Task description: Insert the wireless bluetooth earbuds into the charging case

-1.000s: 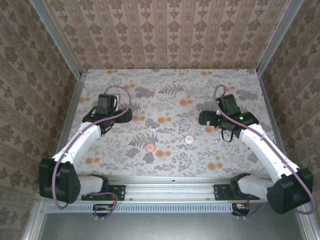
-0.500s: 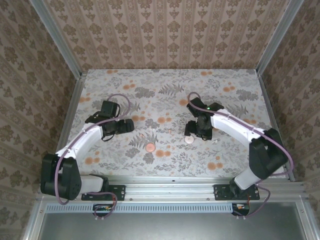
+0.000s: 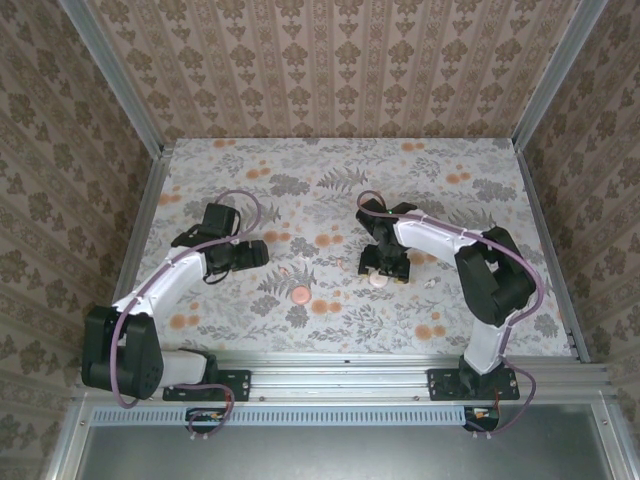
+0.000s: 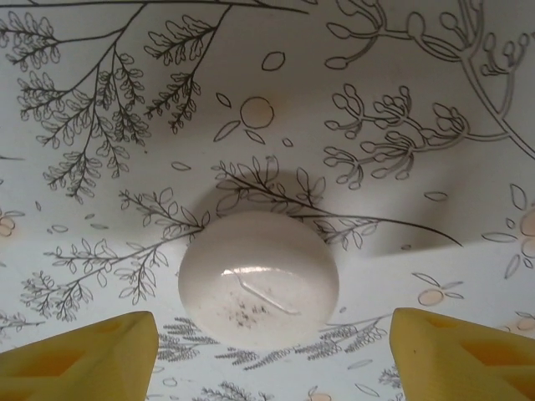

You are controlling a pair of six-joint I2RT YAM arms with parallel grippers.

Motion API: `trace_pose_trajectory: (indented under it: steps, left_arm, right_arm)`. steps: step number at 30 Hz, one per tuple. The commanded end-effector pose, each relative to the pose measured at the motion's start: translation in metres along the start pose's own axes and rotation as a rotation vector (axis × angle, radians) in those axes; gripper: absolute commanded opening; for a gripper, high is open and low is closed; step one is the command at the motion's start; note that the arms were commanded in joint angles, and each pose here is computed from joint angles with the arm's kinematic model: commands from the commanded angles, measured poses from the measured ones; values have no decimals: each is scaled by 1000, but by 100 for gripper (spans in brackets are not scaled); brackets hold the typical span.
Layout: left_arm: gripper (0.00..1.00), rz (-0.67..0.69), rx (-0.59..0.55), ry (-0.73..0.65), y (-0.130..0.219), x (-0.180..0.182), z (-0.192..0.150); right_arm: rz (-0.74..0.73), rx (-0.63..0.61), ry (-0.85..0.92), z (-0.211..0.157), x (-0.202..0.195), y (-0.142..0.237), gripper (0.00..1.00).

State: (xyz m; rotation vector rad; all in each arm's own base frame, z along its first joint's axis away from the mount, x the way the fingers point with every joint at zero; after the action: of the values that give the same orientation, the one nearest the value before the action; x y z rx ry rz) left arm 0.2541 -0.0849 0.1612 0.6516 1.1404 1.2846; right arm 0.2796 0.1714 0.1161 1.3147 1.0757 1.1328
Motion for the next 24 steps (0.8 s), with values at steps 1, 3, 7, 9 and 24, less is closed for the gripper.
trace_pose_trajectory:
  steps: [1, 3, 7, 9, 24]
  left_arm:
    - [87, 18, 43, 21, -6, 4, -9]
    - [87, 20, 44, 23, -6, 4, -9]
    - [87, 22, 49, 27, -7, 5, -10]
    - [87, 22, 50, 28, -8, 5, -10]
    - [83, -39, 49, 15, -6, 0, -13]
  right_arm:
    - [15, 16, -7, 5, 9, -4, 73]
    - [8, 25, -4, 7, 10, -9, 72]
    - [-11, 41, 1, 8, 10, -16, 68]
    - [-23, 45, 4, 8, 9, -19, 65]
    - [12, -88, 21, 12, 6, -1, 45]
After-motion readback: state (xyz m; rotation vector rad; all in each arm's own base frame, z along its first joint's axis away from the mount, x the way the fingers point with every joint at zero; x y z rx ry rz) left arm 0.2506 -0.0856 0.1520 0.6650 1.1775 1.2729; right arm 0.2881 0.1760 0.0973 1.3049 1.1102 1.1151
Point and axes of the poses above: each hand's point on the last joint's axis, 136 mm out from that joint toward the fingers, its own y axis back along the fingers, its own x axis along the line the jaws close on, z = x × y, the point moved 8 cm from there along y, back along the fingers, and after that the axes turned 6 degrees about y, right-handed, at the moved point
